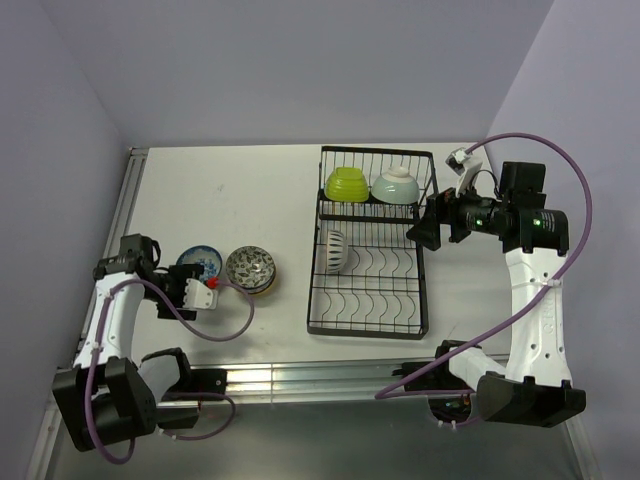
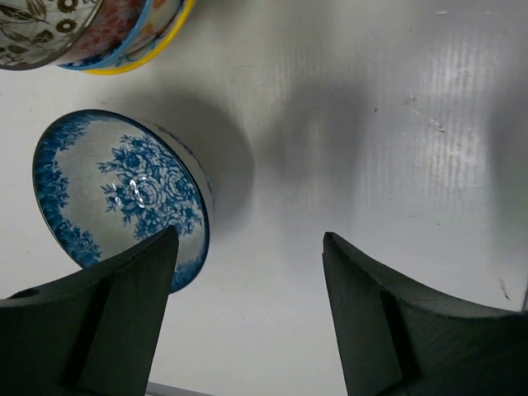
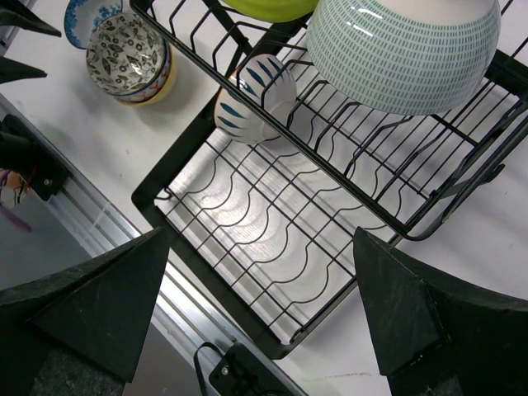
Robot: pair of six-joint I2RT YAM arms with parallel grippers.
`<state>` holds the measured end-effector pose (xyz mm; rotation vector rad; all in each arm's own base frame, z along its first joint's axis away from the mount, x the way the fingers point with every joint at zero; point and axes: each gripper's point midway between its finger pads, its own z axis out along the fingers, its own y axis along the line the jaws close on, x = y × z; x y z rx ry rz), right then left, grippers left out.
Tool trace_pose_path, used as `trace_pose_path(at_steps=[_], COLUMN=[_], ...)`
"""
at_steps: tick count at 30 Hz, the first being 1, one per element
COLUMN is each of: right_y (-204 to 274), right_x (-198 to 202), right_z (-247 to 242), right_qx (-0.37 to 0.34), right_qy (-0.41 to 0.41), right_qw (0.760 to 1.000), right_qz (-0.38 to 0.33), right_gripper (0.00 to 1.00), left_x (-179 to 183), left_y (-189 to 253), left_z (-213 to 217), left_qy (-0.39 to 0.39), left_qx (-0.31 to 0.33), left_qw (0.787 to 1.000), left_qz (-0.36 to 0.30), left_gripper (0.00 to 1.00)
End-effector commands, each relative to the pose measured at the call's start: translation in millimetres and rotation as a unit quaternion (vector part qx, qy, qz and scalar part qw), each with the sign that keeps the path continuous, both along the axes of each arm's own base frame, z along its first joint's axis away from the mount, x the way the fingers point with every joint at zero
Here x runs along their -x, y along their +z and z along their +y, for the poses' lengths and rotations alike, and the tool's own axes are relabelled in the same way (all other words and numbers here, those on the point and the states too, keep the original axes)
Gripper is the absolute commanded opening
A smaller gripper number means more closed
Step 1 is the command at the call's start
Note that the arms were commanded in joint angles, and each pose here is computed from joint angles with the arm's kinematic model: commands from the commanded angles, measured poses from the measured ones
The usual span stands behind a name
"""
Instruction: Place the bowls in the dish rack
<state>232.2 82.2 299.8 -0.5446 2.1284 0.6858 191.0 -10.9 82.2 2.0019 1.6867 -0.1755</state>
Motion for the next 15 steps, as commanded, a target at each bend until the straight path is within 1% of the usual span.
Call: trace_pose_path(at_steps=[1, 6, 11, 12, 13, 15], right_y=[2, 0, 0, 0, 0, 0], right_x=[3, 2, 3, 3, 4, 4], right_z=[-1, -1, -3, -3, -3, -4], right_qx=[0.003, 0.003, 0.01, 0.011, 0.011, 0.013], right_qy=[0.001, 0.001, -0.001, -0.002, -0.001, -0.002], right_qw=[1.0, 1.0, 1.0, 1.0, 1.0, 1.0], right_qz=[-0.007, -0.005, -0.005, -0.004, -0.004, -0.003], right_gripper=[1.0, 1.0, 1.0, 1.0, 1.0, 1.0], left_x=[-25, -43, -46, -46, -49, -48], left_y=[10, 8, -11, -14, -16, -26], left_z=[-6, -12, -18, -18, -20, -18], left_qy=[-0.011, 0.001, 0.0, 0.005, 0.003, 0.017], left_qx=[0.014, 0.027, 0.014, 0.011, 0.009, 0.001], left_qw=[0.999, 1.0, 0.999, 0.999, 0.999, 0.998], left_qz=[-0.035, -0.002, 0.029, 0.035, 0.035, 0.061], left_gripper=[0.76, 0.75, 0.7, 0.65, 0.63, 0.56])
